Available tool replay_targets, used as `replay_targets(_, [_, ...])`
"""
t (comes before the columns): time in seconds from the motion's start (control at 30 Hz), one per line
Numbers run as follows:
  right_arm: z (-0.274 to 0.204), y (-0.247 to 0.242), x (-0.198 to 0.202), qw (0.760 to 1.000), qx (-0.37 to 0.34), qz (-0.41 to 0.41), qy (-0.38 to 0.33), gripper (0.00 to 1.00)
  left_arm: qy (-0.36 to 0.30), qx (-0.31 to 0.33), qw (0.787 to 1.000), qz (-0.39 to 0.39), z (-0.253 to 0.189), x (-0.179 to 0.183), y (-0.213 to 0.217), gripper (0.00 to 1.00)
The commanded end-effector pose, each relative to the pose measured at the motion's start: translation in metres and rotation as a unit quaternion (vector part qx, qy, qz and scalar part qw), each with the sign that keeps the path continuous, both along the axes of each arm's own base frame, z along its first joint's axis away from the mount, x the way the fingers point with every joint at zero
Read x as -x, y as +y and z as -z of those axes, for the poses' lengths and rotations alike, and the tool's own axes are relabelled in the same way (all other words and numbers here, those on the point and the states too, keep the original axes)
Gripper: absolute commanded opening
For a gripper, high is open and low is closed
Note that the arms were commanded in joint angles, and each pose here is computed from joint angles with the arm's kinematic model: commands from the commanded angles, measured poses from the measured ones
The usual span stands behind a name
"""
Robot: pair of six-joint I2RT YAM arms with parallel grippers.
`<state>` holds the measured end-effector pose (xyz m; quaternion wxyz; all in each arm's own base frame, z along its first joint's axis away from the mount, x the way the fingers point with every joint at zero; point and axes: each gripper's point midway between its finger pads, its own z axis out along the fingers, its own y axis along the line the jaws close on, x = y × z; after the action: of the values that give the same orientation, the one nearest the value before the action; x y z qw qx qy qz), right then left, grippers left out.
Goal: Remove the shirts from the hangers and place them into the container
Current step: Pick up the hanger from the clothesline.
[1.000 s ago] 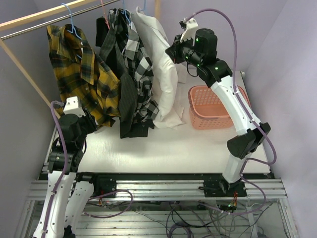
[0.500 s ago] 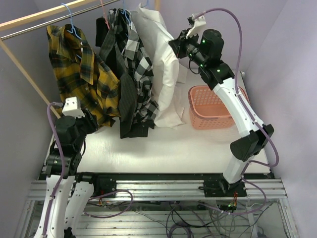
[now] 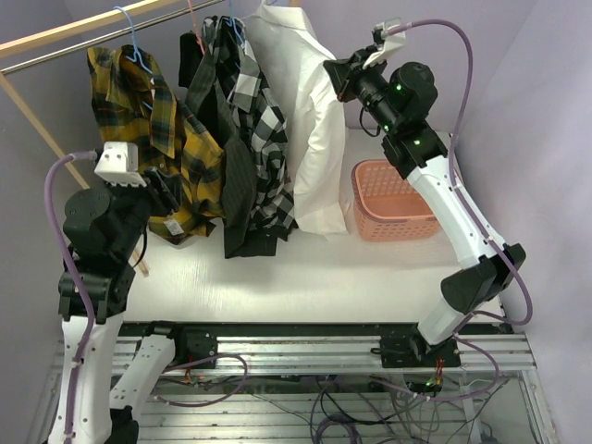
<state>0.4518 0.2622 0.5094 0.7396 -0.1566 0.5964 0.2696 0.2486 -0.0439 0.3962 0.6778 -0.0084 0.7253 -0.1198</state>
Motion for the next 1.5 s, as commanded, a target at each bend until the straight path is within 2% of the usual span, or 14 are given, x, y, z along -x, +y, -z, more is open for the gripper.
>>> replay_targets(0.0, [-0.065, -0.028, 0.031, 0.995, -0.043, 0.03, -0.089, 0.0, -0.035, 0.012, 0.997, 0.07, -0.026, -0.008, -0.026, 0.61])
replay_targets(0.4, [-0.093, -0.065, 0.072, 0.99, -0.057, 0.056, -0.112, 0.0, -0.073, 0.049, 0.985, 0.151, -0.068, -0.036, -0.059, 0.65])
replay_targets(0.63, [-0.098, -0.085, 0.114, 0.991, -0.056, 0.055, -0.104, 0.0, -0.096, 0.062, 0.977, 0.182, -0.101, -0.058, -0.072, 0.66])
replay_targets(0.87, [-0.089, -0.104, 0.17, 0.995, -0.062, 0.032, -0.076, 0.0, -0.078, 0.013, 0.981, 0.176, -0.12, -0.101, -0.094, 0.67])
replay_targets(0.97, [-0.079, -0.105, 0.188, 0.997, -0.054, 0.012, -0.051, 0.0, -0.076, -0.061, 0.982, 0.16, -0.122, -0.111, -0.136, 0.67])
replay_targets(1.07, [-0.072, -0.105, 0.207, 0.998, -0.05, -0.01, -0.033, 0.0, -0.083, -0.102, 0.977, 0.17, -0.118, -0.111, -0.173, 0.67])
replay_targets(1.2, [-0.065, -0.107, 0.231, 0.998, -0.05, -0.034, -0.012, 0.0, -0.123, -0.114, 0.97, 0.177, -0.119, -0.107, -0.191, 0.69])
replay_targets(1.47, [-0.047, -0.123, 0.277, 0.996, -0.063, -0.053, 0.021, 0.0, -0.134, -0.125, 0.968, 0.17, -0.115, -0.107, -0.191, 0.69])
